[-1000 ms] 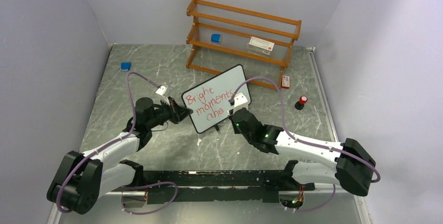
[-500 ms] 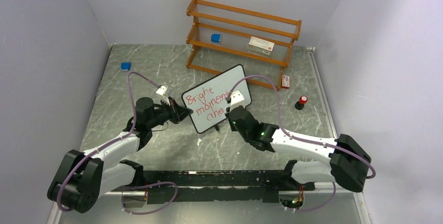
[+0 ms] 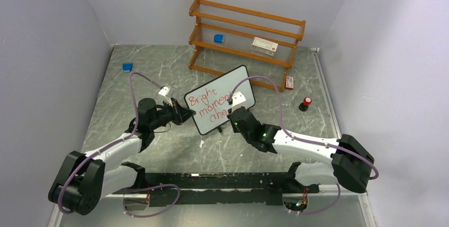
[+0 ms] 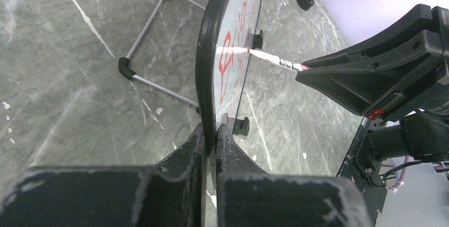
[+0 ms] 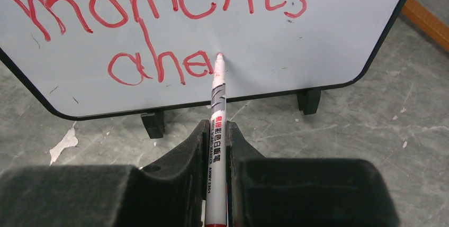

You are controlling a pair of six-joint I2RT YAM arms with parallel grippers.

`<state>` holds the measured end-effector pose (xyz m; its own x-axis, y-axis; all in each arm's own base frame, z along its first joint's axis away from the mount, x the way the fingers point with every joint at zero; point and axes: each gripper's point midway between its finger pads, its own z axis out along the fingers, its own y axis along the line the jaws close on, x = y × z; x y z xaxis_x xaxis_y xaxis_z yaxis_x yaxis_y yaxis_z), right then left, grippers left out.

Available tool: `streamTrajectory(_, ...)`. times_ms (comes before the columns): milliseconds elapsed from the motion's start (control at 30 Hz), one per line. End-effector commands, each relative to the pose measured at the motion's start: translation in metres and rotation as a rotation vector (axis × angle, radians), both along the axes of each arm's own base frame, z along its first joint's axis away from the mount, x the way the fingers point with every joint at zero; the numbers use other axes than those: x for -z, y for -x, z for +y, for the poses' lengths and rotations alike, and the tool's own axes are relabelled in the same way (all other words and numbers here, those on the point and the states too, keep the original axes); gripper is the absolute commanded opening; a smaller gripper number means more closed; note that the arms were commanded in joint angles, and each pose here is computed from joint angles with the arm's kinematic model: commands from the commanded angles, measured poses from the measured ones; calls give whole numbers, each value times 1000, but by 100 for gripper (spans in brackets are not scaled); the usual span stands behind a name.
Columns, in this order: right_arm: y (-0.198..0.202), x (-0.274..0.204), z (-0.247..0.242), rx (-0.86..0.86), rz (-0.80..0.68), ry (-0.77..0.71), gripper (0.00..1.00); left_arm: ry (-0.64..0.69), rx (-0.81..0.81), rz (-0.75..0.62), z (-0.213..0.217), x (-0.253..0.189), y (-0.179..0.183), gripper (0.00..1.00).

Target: Write a sentence on the whiteboard

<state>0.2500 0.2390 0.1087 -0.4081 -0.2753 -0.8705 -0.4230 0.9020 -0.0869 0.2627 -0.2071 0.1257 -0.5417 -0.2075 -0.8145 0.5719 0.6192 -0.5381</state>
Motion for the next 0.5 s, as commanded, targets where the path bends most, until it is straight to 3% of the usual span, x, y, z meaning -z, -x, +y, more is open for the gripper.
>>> streamTrajectory(0, -5, -16, 11, -16, -33, -50, 0, -62, -34, -4, 8, 9, -7, 5)
streamTrajectory(467, 0, -6, 11, -35, 4, -23, 0, -65, -44, 0, 9, 9, -8, 5)
